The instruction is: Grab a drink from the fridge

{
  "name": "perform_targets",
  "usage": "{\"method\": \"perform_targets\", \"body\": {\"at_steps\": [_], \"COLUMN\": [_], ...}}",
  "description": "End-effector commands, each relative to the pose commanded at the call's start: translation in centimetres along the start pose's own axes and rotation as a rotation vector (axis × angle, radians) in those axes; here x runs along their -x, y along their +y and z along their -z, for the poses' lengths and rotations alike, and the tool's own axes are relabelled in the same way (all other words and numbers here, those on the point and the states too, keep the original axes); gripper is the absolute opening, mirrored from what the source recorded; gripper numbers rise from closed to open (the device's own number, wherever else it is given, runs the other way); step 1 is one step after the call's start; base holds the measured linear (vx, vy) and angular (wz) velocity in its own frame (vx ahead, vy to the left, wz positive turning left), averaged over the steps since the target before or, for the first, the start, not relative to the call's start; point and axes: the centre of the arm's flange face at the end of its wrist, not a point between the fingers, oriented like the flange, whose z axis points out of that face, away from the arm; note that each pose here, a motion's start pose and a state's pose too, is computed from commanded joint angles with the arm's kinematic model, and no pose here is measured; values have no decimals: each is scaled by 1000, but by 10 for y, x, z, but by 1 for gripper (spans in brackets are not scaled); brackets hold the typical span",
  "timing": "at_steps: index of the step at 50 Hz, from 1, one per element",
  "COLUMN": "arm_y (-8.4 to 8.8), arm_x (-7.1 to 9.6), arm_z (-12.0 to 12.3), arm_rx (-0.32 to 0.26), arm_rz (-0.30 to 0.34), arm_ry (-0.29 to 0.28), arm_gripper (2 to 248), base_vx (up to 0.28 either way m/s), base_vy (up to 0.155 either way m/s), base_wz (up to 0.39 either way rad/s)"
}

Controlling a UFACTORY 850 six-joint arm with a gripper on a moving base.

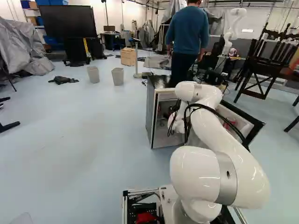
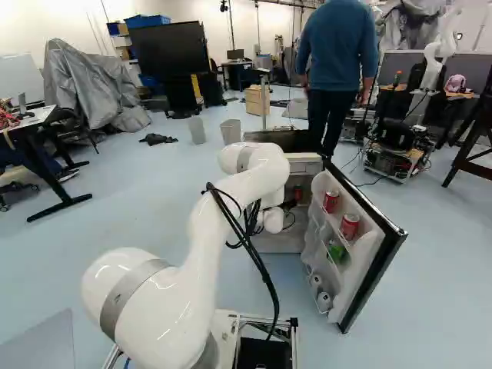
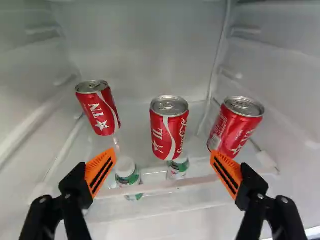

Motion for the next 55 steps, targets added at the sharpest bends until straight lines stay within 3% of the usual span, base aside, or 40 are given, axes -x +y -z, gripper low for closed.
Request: {"method": "perform_targets", "body": {"at_steps": [17,46,55], "arm_y": [4,8,8], "arm_x": [-18,-19,-19], "arm_z": [-7,-19,-19], "arm_rx": [4,8,6], "arm_rz": [7,13,-45], "arm_ry": [30,56,56], "arm_gripper": [247,247,247], "base_vx": [0,0,0], "base_vy": [0,0,0], "base_wz": [0,0,0]}}
